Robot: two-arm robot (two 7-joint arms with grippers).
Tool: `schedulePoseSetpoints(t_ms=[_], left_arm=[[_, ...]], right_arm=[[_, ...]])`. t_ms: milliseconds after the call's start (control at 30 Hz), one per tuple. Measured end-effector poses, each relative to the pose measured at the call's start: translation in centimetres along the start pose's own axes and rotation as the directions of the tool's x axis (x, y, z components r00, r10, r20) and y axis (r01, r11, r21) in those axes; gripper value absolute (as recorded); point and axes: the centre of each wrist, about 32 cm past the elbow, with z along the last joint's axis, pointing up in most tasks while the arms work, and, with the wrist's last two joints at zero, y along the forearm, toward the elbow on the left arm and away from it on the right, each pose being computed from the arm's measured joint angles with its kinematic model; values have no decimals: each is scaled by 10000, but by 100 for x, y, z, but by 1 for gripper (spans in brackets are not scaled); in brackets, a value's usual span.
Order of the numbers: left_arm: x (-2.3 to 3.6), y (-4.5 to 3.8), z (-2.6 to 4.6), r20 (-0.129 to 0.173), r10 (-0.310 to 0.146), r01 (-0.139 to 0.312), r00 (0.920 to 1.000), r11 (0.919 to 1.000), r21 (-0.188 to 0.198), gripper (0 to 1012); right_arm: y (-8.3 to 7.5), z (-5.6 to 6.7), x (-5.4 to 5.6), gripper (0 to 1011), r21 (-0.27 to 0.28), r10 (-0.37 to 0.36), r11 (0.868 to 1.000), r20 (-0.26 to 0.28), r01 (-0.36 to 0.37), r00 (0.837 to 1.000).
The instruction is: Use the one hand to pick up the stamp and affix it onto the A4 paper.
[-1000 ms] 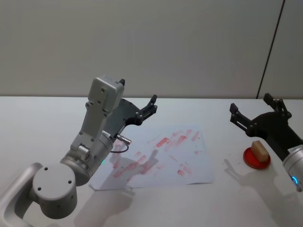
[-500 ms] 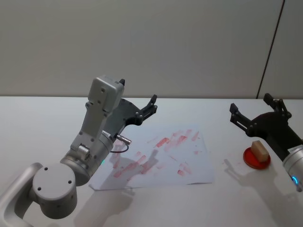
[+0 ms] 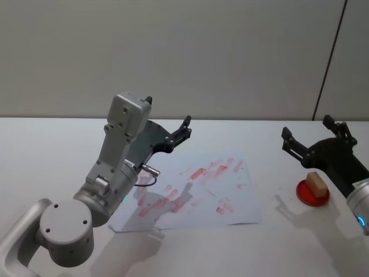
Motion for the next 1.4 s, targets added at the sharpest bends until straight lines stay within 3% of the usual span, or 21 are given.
schedulePoseSetpoints(t_ms=[267,400,567,733,1033,1400], left_arm=[[0,0,0,0,0,0,10000,10000,0,1002],[0,0,0,0,0,0,10000,10000,0,1003],[0,0,0,-1,1,-1,10000,10000,0,1003],[0,0,0,0,0,0,10000,10000,0,1003],[0,0,0,-1,0,0,10000,10000,0,1003],[0,0,0,0,1,-1,10000,10000,-1,1003]], right_arm=[[-204,-7,70,1001,-165,-563,9983,-70,561,9984],[-389,-21,117,1001,-384,-960,9947,-114,955,9953],[-690,-33,174,1001,-910,-1584,9836,-204,1559,9872],[-829,-27,196,1001,-1374,-1854,9739,-245,1804,9824],[-864,-3,233,1001,-2135,-1927,9595,-214,1838,9810],[-655,-15,306,1001,-3011,-1791,9390,-155,1663,9837]])
